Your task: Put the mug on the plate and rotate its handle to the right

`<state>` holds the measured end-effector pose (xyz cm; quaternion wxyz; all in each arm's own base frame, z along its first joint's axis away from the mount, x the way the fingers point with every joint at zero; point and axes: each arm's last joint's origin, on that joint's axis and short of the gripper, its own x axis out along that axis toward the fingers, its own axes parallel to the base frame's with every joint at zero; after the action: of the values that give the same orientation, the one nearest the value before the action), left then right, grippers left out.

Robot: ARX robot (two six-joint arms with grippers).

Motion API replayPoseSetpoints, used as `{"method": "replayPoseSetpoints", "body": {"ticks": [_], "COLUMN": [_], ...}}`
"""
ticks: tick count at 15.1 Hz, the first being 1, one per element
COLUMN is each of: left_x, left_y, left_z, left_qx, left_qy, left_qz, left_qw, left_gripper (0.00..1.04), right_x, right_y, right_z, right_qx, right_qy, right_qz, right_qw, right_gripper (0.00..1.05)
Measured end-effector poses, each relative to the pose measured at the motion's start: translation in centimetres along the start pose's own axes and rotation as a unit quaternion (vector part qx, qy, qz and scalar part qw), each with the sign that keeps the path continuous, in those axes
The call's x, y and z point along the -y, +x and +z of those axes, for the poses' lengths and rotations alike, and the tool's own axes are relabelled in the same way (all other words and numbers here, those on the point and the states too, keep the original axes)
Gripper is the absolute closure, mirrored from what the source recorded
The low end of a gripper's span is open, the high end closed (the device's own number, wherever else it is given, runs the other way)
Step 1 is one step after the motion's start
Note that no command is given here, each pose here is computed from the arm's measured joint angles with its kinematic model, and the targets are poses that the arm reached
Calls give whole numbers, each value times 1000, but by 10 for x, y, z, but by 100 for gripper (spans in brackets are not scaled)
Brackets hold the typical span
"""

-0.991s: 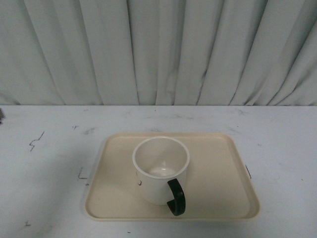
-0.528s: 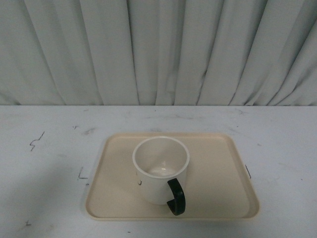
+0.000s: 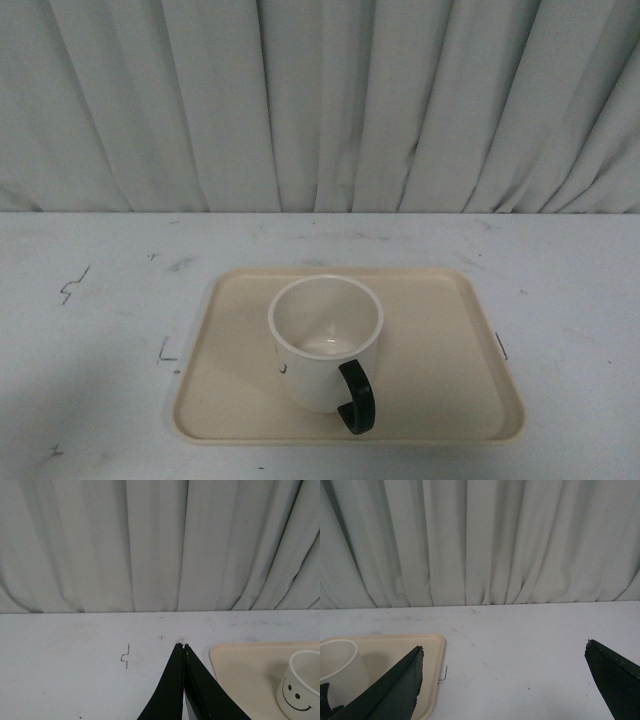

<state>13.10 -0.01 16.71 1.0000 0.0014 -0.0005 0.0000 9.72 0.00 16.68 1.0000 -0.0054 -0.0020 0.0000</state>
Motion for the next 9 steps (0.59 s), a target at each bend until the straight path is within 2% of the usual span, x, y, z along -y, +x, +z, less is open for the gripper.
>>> {"method": "replayPoseSetpoints", "body": {"ticks": [9], "left_x": [0], "left_y": [-18], "left_z": [2], "left_qx": [4], "left_qy": [0], "left_qz": [0], "left_qw": [1000], "left_gripper": [103], "right_x": [0], "right_y": [0], "right_z": [0], "right_qx": [0], "right_qy": [0], "right_qz": [0], "right_qw": [1000], "right_gripper": [6]}}
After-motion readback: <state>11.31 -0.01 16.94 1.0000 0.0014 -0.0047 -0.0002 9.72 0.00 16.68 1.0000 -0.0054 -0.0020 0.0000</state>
